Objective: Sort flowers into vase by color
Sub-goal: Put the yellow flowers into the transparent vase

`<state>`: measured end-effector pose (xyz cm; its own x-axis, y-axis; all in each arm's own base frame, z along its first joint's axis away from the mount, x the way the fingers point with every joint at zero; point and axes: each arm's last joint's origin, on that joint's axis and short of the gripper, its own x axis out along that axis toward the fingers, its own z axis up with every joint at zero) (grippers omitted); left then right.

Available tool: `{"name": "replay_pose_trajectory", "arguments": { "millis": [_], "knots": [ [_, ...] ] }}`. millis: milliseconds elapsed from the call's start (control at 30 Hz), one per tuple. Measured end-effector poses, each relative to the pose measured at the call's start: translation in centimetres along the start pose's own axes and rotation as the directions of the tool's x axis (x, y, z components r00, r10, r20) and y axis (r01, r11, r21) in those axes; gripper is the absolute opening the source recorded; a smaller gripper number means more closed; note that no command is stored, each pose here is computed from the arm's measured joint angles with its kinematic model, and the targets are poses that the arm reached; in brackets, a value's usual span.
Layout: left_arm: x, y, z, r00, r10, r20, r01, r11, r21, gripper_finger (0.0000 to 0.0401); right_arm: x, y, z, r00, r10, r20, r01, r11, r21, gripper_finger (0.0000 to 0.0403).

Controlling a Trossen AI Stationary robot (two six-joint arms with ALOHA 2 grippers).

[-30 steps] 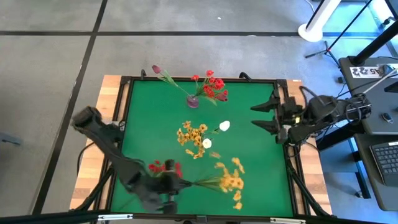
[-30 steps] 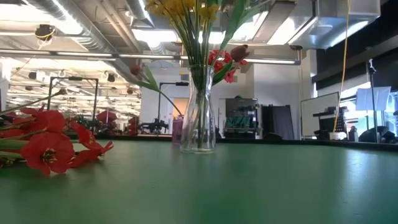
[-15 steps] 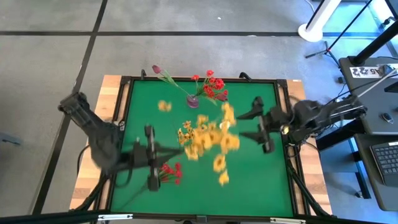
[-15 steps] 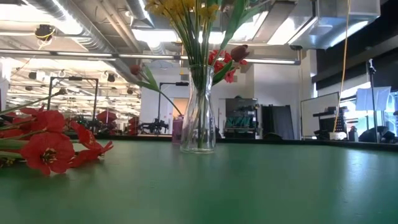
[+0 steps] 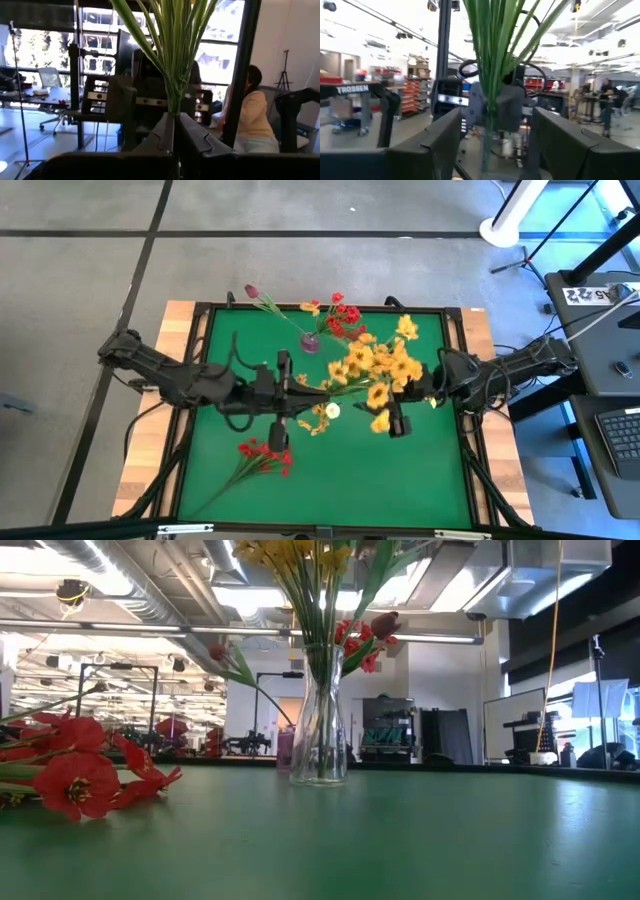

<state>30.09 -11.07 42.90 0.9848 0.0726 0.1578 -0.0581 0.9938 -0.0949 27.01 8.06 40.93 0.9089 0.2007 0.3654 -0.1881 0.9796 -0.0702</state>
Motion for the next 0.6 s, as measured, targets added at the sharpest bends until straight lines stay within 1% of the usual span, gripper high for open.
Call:
{"name": "replay_pose_trajectory", "arguments": {
  "millis": [167,300,433,500,600],
  "knots": [
    [1.1,0.7,-1.0,0.999,0.035,-0.022,-0.035,0.999,0.014,0.0000,0.2,-0.7,-0.1,0.998,0.053,0.016,-0.054,0.996,0.064,0.0243],
    [1.8,1.2,-1.5,0.998,0.060,-0.027,-0.059,0.998,0.017,0.0000,0.3,-0.5,-0.3,0.998,0.065,0.010,-0.066,0.995,0.071,0.0243],
    [2.3,1.5,-2.1,0.997,0.070,-0.041,-0.070,0.998,0.006,0.0000,0.4,-0.6,-0.4,0.999,0.043,0.011,-0.043,0.996,0.072,0.0239],
    [2.5,1.5,-2.4,0.996,0.065,-0.055,-0.065,0.998,0.007,0.0000,0.4,-0.6,-0.4,1.000,0.024,0.011,-0.025,0.997,0.073,0.0225],
    [2.5,1.5,-2.5,0.995,0.066,-0.069,-0.067,0.998,-0.005,0.0000,0.4,-0.7,-0.4,1.000,0.002,0.013,-0.003,0.997,0.073,0.0181]
  ]
}}
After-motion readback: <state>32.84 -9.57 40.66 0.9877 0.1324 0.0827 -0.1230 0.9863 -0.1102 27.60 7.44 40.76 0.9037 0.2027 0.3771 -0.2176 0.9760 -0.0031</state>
